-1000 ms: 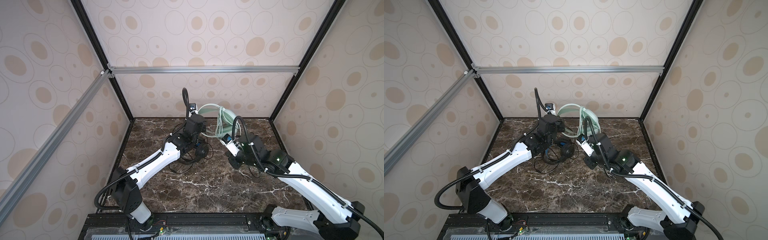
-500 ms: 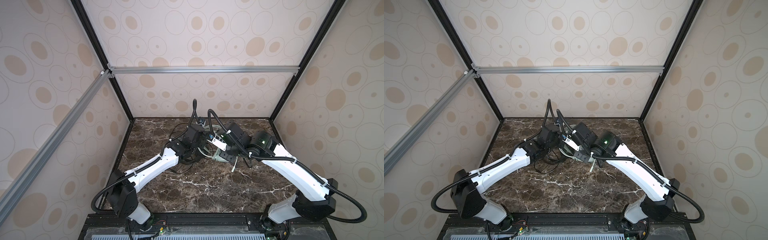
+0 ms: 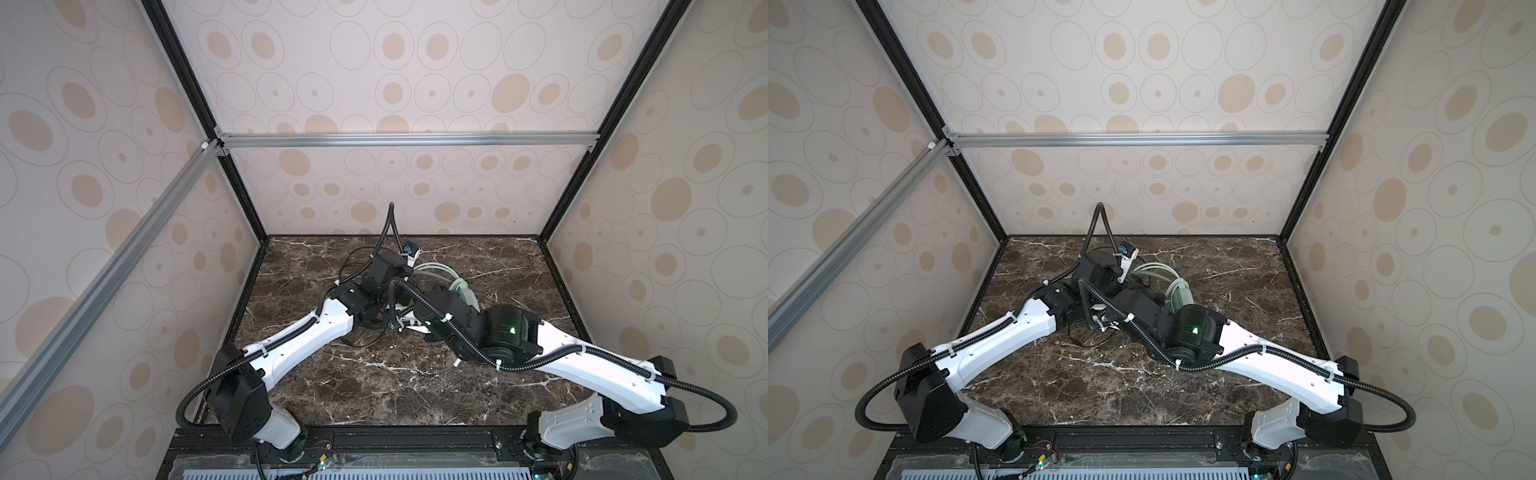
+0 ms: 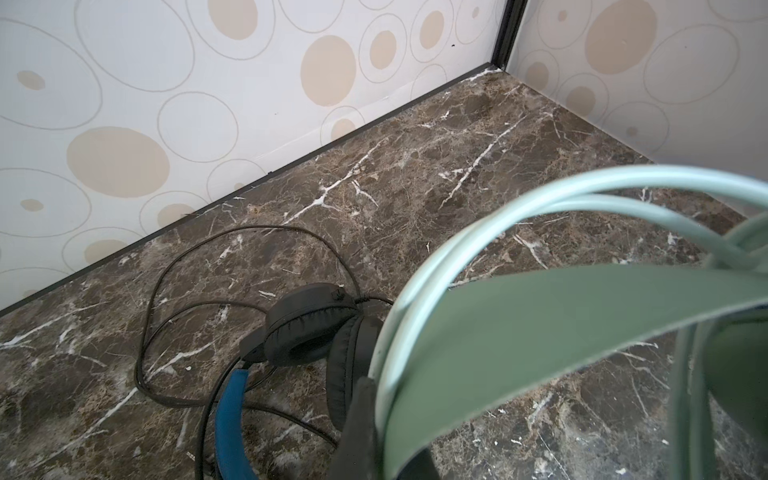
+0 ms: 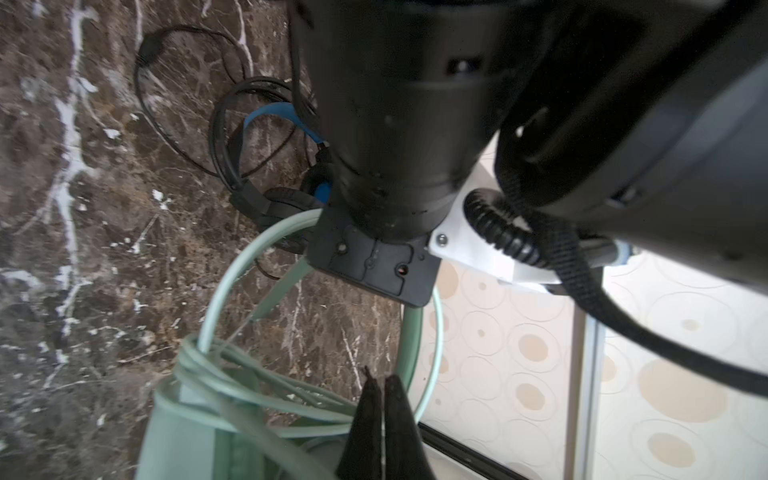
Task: Wrap the headphones
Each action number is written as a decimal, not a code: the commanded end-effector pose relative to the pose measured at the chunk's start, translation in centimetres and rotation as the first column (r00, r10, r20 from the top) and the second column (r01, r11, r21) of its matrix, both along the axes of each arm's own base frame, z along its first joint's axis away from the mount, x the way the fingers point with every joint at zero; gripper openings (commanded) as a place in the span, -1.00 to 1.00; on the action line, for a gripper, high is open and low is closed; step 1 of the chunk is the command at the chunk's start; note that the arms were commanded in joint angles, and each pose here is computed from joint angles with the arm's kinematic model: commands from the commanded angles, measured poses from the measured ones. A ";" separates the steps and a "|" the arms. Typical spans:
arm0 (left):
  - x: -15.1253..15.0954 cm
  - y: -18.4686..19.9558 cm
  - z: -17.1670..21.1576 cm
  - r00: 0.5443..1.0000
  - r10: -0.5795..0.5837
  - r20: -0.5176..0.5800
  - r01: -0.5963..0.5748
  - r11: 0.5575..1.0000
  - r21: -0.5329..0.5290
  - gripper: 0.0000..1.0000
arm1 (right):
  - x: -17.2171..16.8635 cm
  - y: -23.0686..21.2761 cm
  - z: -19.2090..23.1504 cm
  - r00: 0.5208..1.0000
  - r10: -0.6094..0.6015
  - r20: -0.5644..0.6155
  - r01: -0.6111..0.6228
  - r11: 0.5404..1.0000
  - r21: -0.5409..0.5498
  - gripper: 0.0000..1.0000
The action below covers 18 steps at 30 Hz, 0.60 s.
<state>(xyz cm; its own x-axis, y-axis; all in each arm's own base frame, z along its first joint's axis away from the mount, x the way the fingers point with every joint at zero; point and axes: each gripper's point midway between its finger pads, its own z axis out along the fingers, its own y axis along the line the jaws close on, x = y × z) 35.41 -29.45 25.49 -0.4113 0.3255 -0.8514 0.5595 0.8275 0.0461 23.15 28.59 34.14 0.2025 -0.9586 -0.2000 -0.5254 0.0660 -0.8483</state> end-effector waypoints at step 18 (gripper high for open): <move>-3.3 -0.2 1.6 0.987 -0.161 -0.014 0.161 0.987 -0.008 -1.00 | 3.4 -7.1 1.3 0.987 -0.156 -0.032 0.160 0.960 0.228 -1.00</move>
